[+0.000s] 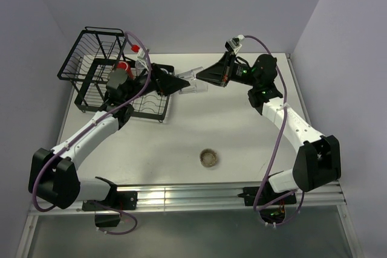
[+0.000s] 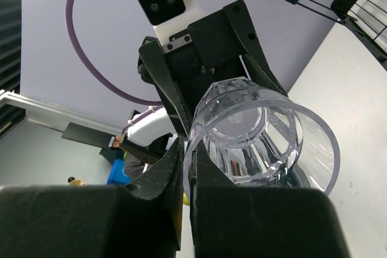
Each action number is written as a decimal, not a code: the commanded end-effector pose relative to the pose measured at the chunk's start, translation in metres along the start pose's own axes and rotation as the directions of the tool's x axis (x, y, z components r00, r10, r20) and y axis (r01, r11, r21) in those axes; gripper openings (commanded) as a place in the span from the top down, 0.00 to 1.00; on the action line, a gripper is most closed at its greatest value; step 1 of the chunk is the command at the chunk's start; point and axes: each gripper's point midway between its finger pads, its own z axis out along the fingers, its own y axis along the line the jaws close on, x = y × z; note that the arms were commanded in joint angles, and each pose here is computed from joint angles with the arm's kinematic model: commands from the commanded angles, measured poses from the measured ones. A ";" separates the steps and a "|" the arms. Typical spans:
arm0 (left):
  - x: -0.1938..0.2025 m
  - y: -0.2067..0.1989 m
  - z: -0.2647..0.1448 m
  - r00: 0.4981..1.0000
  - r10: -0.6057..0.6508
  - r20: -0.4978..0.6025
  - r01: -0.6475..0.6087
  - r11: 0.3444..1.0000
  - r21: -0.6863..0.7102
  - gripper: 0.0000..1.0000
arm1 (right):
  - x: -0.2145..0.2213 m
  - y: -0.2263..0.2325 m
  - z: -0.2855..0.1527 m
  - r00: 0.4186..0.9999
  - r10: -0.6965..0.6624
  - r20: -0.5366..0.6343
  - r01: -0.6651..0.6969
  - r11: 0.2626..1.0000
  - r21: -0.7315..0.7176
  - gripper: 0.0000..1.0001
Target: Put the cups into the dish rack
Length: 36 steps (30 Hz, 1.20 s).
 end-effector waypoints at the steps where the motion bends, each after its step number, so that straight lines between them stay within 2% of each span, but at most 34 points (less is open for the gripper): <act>1: -0.006 -0.031 0.000 0.999 0.054 0.008 -0.054 0.993 0.108 0.82 | -0.001 0.011 -0.001 0.999 -0.047 0.004 0.047 0.998 -0.039 1.00; 2: -0.006 -0.030 0.001 0.998 0.054 0.007 -0.055 0.994 0.098 1.00 | -0.002 0.010 -0.001 0.999 -0.048 0.005 0.048 0.998 -0.036 1.00; 3: -0.006 -0.031 0.001 0.998 0.057 0.005 -0.057 0.994 0.093 1.00 | -0.002 0.010 -0.001 0.999 -0.052 0.006 0.052 0.998 -0.035 1.00; 8: -0.018 -0.036 -0.004 0.992 0.126 0.021 -0.127 0.992 0.021 1.00 | -0.009 0.000 -0.003 0.995 -0.082 0.054 0.080 0.996 0.042 0.72; 13: -0.028 -0.030 -0.012 0.989 0.148 0.028 -0.144 0.984 -0.109 1.00 | -0.021 -0.021 -0.014 0.982 -0.141 0.126 0.111 0.970 0.214 0.57; 18: -0.040 -0.027 -0.023 0.980 0.194 0.040 -0.181 0.958 -0.221 1.00 | -0.034 -0.025 -0.030 0.956 -0.219 0.195 0.138 0.923 0.360 0.55; 22: -0.055 -0.009 -0.034 0.974 0.224 0.029 -0.194 0.898 -0.394 1.00 | -0.048 -0.050 -0.059 0.917 -0.286 0.277 0.098 0.837 0.538 0.55; 23: -0.055 0.012 -0.043 0.975 0.221 0.008 -0.188 0.847 -0.497 1.00 | -0.049 -0.051 -0.064 0.908 -0.305 0.288 0.098 0.822 0.561 0.55; 25: -0.069 0.022 -0.051 0.970 0.241 0.007 -0.190 0.783 -0.593 1.00 | -0.048 -0.060 -0.072 0.903 -0.320 0.286 0.088 0.791 0.606 0.55; 26: -0.064 0.053 -0.062 0.976 0.217 -0.035 -0.179 0.690 -0.702 1.00 | -0.049 -0.062 -0.076 0.897 -0.333 0.290 0.086 0.776 0.625 0.55; 28: -0.074 0.063 -0.068 0.971 0.232 -0.050 -0.185 0.610 -0.771 1.00 | -0.048 -0.068 -0.081 0.897 -0.342 0.281 0.084 0.754 0.652 0.55; 30: -0.072 0.092 -0.080 0.972 0.217 -0.093 -0.190 0.486 -0.853 1.00 | -0.049 -0.074 -0.086 0.890 -0.362 0.277 0.083 0.727 0.682 0.55; 32: -0.075 0.110 -0.083 0.971 0.208 -0.120 -0.198 0.412 -0.889 1.00 | -0.049 -0.077 -0.089 0.889 -0.367 0.274 0.080 0.713 0.697 0.55; 34: -0.078 0.130 -0.090 0.969 0.199 -0.150 -0.207 0.306 -0.929 1.00 | -0.048 -0.080 -0.091 0.890 -0.369 0.266 0.080 0.703 0.707 0.55; 36: -0.077 0.142 -0.091 0.966 0.185 -0.181 -0.226 0.257 -0.940 1.00 | -0.046 -0.082 -0.091 0.895 -0.367 0.254 0.086 0.699 0.710 0.55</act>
